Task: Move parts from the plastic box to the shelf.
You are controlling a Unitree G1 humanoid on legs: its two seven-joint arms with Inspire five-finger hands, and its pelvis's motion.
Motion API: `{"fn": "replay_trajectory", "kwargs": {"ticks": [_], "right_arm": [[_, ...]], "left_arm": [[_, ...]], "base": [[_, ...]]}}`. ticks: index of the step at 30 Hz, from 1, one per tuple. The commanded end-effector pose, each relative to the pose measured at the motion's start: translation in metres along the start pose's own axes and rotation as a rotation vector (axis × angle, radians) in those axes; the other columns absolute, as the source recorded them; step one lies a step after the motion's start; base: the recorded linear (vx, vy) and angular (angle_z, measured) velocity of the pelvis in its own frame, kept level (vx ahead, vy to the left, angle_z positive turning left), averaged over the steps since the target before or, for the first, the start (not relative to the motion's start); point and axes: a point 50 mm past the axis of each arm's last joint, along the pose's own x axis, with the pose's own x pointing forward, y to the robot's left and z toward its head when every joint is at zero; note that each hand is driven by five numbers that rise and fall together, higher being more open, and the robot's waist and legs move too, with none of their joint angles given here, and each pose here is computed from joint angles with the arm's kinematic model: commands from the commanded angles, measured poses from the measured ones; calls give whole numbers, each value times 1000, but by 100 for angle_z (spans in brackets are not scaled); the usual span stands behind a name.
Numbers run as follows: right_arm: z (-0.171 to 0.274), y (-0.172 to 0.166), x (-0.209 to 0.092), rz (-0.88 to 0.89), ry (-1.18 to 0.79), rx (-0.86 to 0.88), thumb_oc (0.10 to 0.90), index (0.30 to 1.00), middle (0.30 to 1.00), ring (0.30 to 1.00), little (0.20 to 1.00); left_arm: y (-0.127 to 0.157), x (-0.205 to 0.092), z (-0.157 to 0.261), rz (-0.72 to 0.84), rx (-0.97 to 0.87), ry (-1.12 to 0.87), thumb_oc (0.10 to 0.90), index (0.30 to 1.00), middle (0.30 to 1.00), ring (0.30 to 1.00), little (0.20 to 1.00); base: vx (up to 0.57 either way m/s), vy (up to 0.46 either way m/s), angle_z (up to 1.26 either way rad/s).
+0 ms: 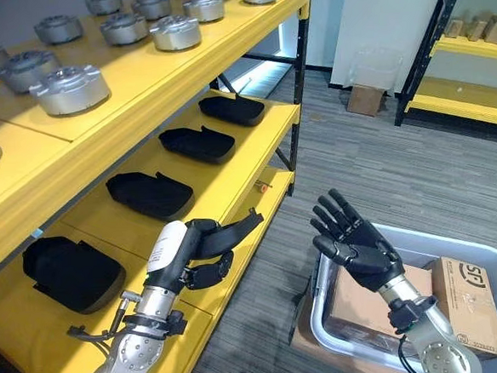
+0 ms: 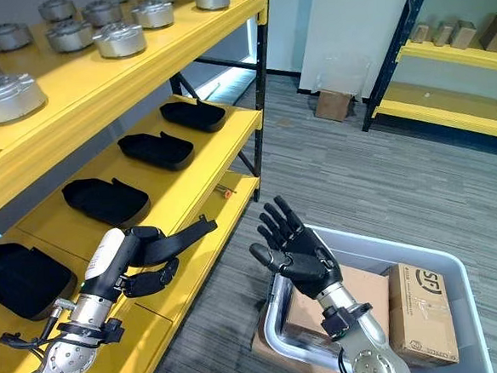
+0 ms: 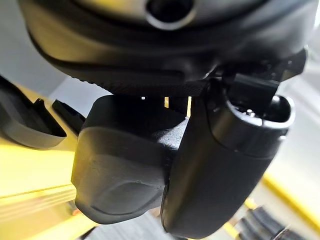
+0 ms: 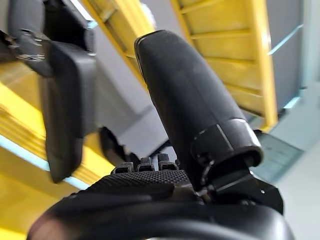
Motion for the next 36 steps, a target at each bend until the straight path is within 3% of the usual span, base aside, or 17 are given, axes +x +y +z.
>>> {"fn": "replay_trajectory", "kwargs": {"ticks": [1, 4, 9, 17, 18, 19, 36], "right_arm": [[46, 25, 13, 220, -204, -27, 900, 1000, 1000, 1000, 1000], [37, 24, 3, 295, -179, 83, 900, 1000, 1000, 1000, 1000], [38, 23, -2, 267, -154, 12, 900, 1000, 1000, 1000, 1000], [19, 15, -9, 175, -106, 41, 900, 1000, 1000, 1000, 1000], [19, 14, -10, 170, -111, 49, 763, 808, 808, 808, 808], [18, 12, -11, 148, -125, 50, 900, 1000, 1000, 1000, 1000], [25, 4, -6, 125, -80, -56, 900, 1000, 1000, 1000, 1000]], "left_arm": [[49, 28, 46, 225, -48, -290, 400, 300, 300, 300, 300], [38, 26, 46, 209, -77, -282, 400, 300, 300, 300, 300], [39, 16, 46, 212, -88, -274, 400, 300, 300, 300, 300], [34, 15, 57, 155, -68, -336, 400, 300, 300, 300, 300], [33, 17, 59, 144, -72, -351, 400, 300, 300, 300, 300], [31, 20, 63, 130, -82, -381, 400, 300, 300, 300, 300], [29, 20, 55, 162, -121, -338, 400, 300, 300, 300, 300]], "base": [[-11, -68, 27], [-14, -131, 85], [-44, -115, 53], [-91, -58, 23], [-140, 45, 90], [-118, 44, 95], [-95, 207, 54]]}}
